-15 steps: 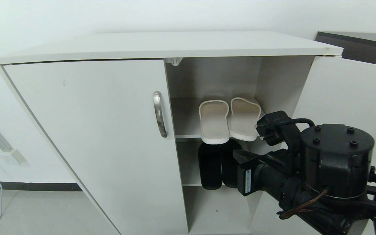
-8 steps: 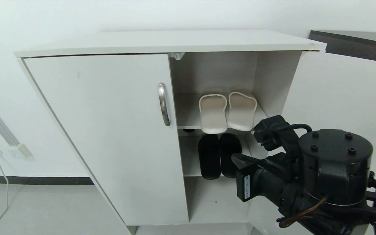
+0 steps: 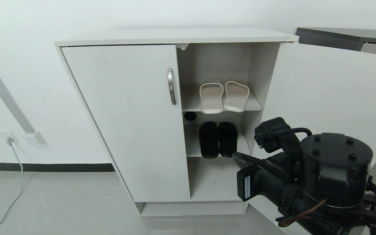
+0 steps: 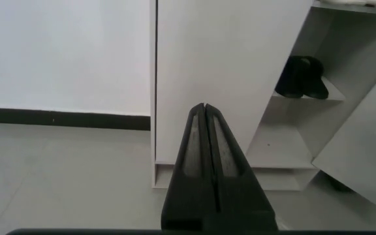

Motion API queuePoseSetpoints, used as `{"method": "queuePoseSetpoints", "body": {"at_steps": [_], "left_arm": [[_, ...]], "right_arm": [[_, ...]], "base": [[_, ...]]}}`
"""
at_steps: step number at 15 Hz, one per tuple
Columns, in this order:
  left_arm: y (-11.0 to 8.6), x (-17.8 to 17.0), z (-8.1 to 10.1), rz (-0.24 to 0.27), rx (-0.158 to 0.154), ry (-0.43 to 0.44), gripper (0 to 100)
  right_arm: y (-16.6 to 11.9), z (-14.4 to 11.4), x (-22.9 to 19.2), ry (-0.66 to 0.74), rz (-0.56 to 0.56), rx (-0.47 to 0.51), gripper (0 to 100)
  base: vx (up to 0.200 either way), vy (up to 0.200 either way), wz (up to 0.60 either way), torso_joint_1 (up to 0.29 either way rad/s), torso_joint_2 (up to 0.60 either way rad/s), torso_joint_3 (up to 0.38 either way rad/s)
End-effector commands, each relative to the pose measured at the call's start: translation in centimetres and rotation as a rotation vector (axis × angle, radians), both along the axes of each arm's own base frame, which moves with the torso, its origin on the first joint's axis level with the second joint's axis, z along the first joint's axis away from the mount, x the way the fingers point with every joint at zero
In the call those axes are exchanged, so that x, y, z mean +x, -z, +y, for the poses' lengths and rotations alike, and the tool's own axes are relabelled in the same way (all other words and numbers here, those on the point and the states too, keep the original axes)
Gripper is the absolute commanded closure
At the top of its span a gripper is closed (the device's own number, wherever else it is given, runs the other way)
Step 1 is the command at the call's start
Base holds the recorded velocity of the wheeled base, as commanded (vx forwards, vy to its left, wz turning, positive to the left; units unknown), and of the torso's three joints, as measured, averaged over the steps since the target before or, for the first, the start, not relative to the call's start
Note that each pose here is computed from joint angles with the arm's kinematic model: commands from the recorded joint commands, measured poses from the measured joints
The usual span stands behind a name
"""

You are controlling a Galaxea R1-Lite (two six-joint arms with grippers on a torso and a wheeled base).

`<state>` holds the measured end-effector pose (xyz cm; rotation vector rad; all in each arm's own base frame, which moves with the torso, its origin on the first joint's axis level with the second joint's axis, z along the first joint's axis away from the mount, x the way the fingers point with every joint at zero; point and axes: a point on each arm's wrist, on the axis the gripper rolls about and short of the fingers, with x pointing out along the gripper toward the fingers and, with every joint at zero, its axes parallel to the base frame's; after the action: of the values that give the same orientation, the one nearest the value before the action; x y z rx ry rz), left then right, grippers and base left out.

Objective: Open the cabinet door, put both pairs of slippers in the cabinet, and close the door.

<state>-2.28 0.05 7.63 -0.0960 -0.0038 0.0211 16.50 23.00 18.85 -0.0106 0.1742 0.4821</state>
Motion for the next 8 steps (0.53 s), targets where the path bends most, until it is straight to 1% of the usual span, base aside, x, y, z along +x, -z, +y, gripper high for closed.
{"method": "queuePoseSetpoints", "body": {"at_steps": [1,3,8], "left_arm": [[0.00,0.01,0.00,0.001,-0.001,0.000,100],[0.00,0.01,0.00,0.001,-0.001,-0.002,100],[-0.04,0.00,0.00,0.000,-0.001,0.000,100]], "right_arm": [[0.73,0.19,0.17,0.000,0.008,-0.020,100],[0.77,0.24,0.21,0.000,0.007,-0.019,100],[1.12,0.27,0.28,0.002,0.013,-0.028,100]], "base": [[-0.200,0.000,0.00,0.002,0.00,0.002],[-0.200,0.000,0.00,0.000,0.00,0.007],[0.000,0.000,0.00,0.000,0.00,0.000]]}}
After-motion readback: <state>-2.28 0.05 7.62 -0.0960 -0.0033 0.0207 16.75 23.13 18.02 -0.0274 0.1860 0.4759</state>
